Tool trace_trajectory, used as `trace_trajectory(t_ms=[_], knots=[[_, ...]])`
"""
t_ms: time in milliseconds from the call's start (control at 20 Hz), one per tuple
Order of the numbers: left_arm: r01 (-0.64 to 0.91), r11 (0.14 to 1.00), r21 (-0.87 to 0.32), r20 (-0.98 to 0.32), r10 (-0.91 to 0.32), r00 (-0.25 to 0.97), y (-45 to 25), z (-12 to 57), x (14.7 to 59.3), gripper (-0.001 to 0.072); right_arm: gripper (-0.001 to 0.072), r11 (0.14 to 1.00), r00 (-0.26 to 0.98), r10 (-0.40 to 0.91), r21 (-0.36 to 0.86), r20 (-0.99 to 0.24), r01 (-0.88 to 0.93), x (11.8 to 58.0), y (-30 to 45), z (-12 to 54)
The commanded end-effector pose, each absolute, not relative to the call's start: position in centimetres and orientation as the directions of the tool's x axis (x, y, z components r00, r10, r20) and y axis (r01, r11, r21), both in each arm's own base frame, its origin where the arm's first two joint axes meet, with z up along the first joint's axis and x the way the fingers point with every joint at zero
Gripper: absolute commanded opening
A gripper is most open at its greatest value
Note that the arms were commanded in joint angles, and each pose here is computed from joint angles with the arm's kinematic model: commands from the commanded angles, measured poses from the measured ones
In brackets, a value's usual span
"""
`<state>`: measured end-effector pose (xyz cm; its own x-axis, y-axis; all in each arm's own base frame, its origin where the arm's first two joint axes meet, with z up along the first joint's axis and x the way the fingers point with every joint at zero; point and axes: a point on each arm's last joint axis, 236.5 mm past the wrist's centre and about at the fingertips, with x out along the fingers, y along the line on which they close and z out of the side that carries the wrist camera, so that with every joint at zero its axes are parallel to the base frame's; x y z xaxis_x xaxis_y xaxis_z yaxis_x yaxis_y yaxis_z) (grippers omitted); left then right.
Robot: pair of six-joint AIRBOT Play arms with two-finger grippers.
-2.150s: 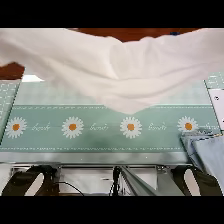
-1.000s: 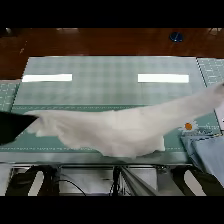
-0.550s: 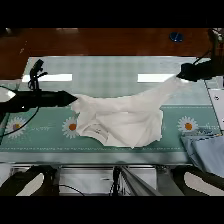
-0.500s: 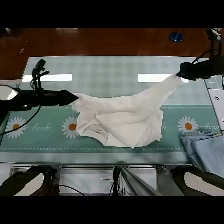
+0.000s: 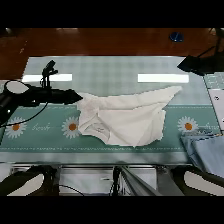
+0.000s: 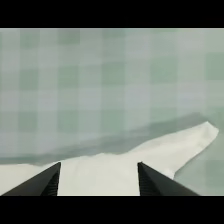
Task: Fold the shirts.
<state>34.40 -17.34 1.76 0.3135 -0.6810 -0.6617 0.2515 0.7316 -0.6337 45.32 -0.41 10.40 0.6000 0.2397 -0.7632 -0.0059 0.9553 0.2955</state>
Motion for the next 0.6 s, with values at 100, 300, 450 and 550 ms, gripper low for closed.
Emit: trace_trajectory(t_ms=[100,300,450,550], knots=[[0.26,0.721,-0.642,-0.664,-0.693,0.282,-17.6,1.6,33.8,0.0022,0.0544,0.93,0.274,0.366,0.361,-0.89,-0.067,35.4,2.7,8.6],[0.278,0.721,-0.634,-0.664,-0.693,0.282,-17.7,1.6,33.8,0.0023,0.0544,0.794,0.046,0.608,0.608,-0.793,-0.002,29.6,8.5,2.7],[0.302,0.721,-0.624,-0.664,-0.693,0.282,-17.7,1.6,33.8,0.0023,0.0544,0.728,-0.049,0.685,0.68,-0.727,0.088,26.1,10.6,-0.2],[0.302,0.721,-0.624,-0.664,-0.693,0.282,-17.7,1.6,33.8,0.0023,0.0538,0.724,-0.071,0.688,0.677,-0.722,0.132,24.8,10.8,-2.0]])
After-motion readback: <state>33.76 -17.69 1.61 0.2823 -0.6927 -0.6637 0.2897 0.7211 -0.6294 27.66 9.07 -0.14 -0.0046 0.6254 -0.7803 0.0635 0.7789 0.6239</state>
